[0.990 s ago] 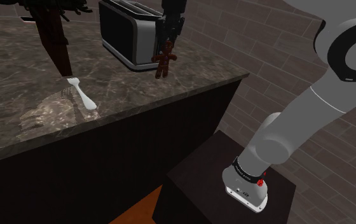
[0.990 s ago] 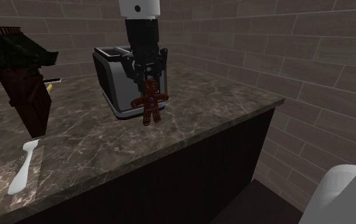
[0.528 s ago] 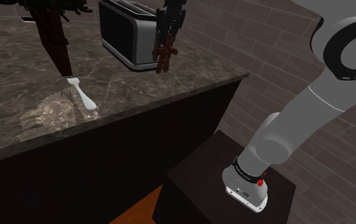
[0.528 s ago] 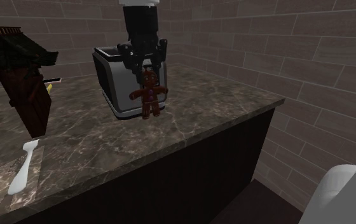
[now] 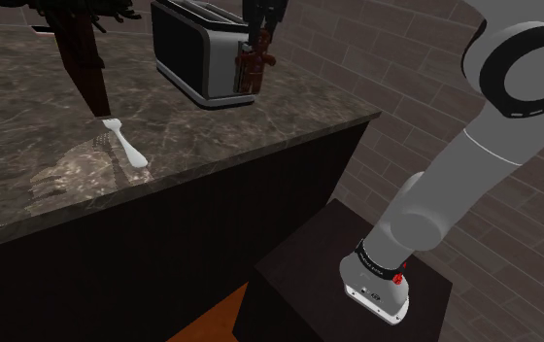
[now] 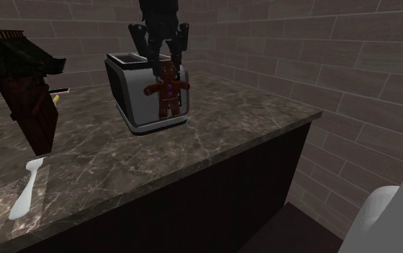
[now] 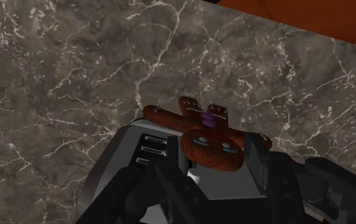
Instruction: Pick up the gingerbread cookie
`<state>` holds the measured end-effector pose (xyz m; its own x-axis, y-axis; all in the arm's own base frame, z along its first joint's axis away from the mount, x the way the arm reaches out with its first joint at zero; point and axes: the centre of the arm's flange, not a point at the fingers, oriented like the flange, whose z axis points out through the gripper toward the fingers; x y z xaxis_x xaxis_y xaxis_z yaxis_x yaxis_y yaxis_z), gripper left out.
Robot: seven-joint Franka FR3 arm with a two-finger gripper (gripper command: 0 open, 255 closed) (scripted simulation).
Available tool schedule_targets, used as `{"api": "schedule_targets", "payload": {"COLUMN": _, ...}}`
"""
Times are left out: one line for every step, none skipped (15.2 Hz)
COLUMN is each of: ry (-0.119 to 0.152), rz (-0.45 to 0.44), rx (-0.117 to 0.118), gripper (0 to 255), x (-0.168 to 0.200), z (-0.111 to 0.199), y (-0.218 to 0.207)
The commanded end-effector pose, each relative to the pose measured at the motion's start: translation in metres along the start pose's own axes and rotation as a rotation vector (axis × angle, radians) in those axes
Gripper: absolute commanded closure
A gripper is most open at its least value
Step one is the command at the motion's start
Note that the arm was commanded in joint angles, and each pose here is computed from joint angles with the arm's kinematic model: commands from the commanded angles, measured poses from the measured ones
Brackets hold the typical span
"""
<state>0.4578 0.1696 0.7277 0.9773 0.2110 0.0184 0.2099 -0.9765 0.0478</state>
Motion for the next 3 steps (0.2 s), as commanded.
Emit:
{"api": "schedule_targets", "payload": {"ry": 0.0, "rz": 0.0, "rx": 0.0, "gripper": 255, "x": 0.0003, "z": -0.0101, "y": -0.0001}}
{"api": "schedule_targets", "payload": {"ry": 0.0, "rz": 0.0, "rx": 0.0, "gripper": 255, "x": 0.0003, "z": -0.0109, "y": 0.0}}
{"api": "schedule_targets", "payload": {"ry": 0.0, "rz": 0.0, "rx": 0.0, "gripper": 255, "x": 0.0003, "z": -0.0109, "y": 0.0}}
